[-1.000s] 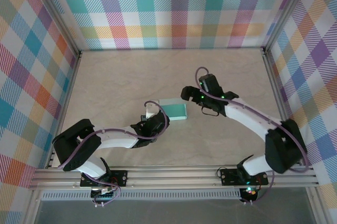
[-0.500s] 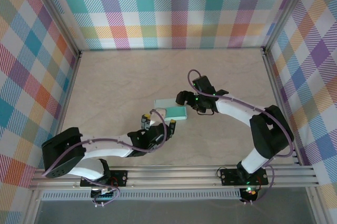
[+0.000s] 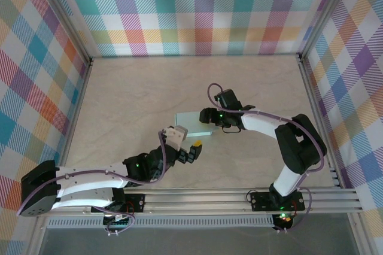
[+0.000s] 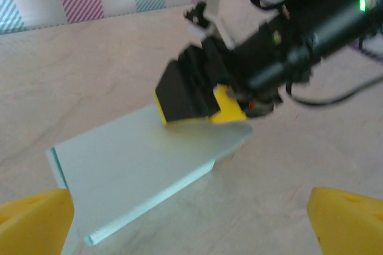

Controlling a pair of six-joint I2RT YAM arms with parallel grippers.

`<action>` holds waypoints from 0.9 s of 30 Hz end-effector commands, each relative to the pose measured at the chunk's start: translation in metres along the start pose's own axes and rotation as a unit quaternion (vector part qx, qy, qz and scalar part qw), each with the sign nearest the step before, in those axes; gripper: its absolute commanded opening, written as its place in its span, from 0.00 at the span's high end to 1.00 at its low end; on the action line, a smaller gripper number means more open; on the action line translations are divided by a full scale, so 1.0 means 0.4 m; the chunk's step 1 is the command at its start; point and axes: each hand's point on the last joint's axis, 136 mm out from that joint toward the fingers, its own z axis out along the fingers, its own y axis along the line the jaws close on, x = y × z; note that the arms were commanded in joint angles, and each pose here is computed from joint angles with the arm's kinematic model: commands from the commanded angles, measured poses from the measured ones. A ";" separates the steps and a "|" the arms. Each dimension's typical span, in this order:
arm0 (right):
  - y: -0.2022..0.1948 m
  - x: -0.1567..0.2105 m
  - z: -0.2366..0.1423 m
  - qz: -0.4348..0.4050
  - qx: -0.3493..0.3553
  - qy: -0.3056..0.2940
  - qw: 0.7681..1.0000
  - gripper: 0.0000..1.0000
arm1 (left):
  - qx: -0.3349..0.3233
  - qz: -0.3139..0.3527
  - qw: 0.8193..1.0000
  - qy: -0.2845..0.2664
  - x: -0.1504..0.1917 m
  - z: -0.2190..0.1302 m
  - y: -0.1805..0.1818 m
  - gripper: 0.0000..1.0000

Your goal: Fold the paper box

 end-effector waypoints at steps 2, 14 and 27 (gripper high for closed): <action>-0.019 0.025 0.030 -0.033 0.001 0.012 0.999 0.31 | -0.010 -0.093 0.996 -0.004 -0.018 0.030 0.073 0.03; -0.017 0.017 0.027 -0.043 -0.002 0.005 0.999 0.49 | -0.104 -0.253 0.940 0.205 0.129 0.177 0.241 0.30; 0.021 -0.009 -0.006 0.014 -0.099 0.001 0.995 0.32 | -0.089 -0.312 0.913 0.248 0.221 0.227 0.278 0.63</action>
